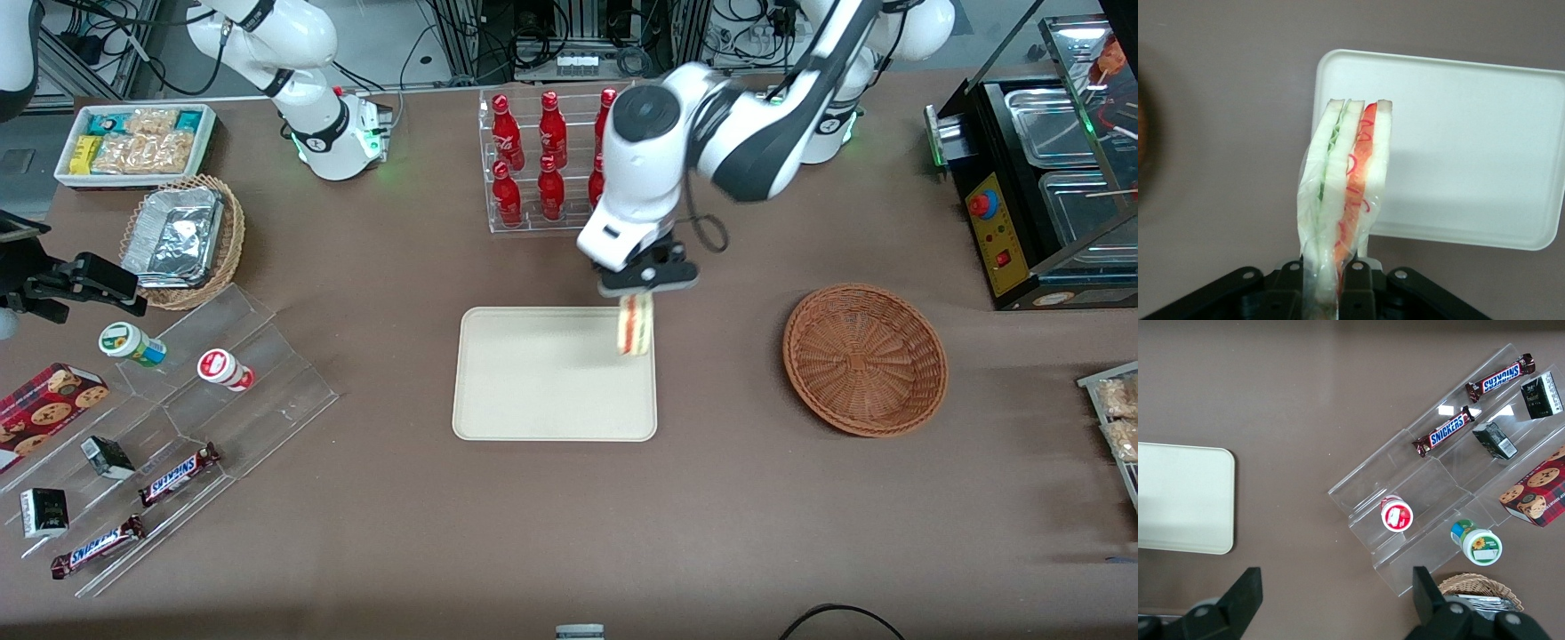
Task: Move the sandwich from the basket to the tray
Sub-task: 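Carry the held sandwich over the cream tray and lower it, then open the left gripper to release the sandwich onto the tray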
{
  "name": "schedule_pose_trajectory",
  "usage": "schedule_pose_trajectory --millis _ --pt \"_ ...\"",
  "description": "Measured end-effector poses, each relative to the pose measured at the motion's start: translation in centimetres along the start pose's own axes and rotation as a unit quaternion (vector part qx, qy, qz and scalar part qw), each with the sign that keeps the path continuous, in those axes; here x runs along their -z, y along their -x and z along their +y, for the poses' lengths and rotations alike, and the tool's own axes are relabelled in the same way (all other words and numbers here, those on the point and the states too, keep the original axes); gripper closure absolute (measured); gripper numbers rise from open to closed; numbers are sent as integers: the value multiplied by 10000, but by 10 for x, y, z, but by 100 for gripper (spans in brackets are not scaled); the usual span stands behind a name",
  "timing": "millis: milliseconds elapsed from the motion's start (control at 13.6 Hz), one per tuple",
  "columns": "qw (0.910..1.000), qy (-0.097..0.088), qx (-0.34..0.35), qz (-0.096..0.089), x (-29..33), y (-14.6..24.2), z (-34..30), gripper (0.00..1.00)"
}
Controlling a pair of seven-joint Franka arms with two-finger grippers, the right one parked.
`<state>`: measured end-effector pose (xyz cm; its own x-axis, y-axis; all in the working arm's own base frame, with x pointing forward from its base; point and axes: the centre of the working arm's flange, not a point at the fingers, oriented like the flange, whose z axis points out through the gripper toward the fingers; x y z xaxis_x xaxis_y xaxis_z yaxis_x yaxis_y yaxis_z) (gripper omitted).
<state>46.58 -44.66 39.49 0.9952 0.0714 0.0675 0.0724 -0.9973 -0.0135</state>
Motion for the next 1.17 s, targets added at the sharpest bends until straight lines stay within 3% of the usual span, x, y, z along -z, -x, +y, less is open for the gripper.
schedule_pose_trajectory --millis 147,367,440,1174 --pt "9997 -32 -230 85 -50 7 27 83" --pt "9993 -284 -192 172 -114 13 54 83" --pt "9993 -280 -143 209 -126 10 57 83" --pt "9989 -418 184 141 -166 5 52 83"
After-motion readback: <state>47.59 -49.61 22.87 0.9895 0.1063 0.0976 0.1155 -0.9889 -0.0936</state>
